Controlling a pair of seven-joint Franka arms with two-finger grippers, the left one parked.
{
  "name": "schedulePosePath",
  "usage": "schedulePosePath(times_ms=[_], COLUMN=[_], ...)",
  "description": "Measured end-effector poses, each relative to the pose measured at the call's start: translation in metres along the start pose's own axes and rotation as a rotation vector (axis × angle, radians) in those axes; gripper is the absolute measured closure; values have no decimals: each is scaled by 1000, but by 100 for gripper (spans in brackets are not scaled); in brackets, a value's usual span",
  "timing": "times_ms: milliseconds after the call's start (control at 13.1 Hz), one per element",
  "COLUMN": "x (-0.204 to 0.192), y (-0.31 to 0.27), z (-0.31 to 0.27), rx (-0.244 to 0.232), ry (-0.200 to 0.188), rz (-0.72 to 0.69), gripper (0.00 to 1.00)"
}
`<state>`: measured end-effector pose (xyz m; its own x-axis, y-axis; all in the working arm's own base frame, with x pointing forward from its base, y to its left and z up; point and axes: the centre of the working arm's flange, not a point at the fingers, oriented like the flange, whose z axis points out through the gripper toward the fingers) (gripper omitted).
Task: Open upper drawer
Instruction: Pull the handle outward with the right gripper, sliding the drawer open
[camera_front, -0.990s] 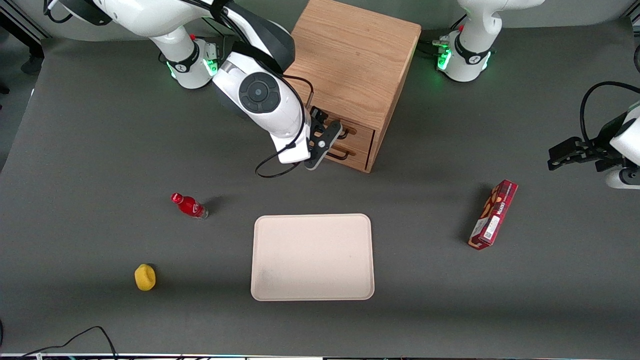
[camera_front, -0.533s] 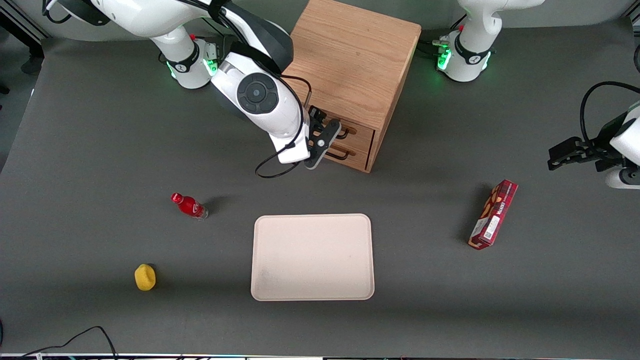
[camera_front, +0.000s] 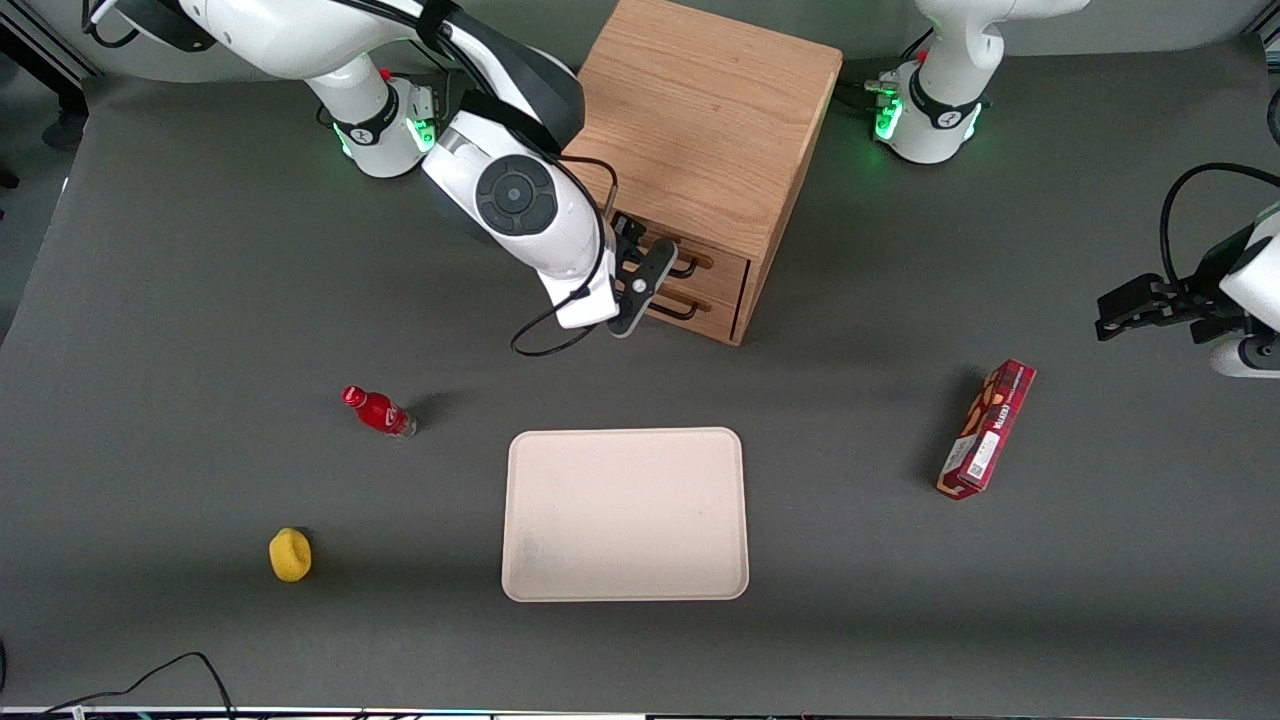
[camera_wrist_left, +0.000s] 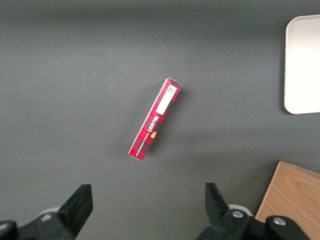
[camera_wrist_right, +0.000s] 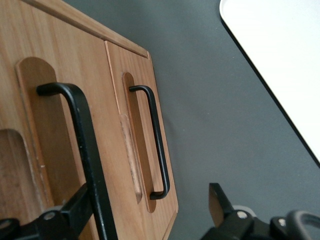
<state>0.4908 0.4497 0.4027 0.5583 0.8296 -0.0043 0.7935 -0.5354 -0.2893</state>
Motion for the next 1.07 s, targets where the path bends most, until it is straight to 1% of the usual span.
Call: schedulePosePath(times_ms=[152,305,457,686,1067], x=[1,1,-1,-5,-16], y=[5,22,40,59,103], z=[0,-3,-4,-4,-12], rx=[-4,-19,-32,-47,-77], ry=[23,59,78,81,99], rz=[-36,-54,-64,-78,-30], gripper=[0,0,0,0,0])
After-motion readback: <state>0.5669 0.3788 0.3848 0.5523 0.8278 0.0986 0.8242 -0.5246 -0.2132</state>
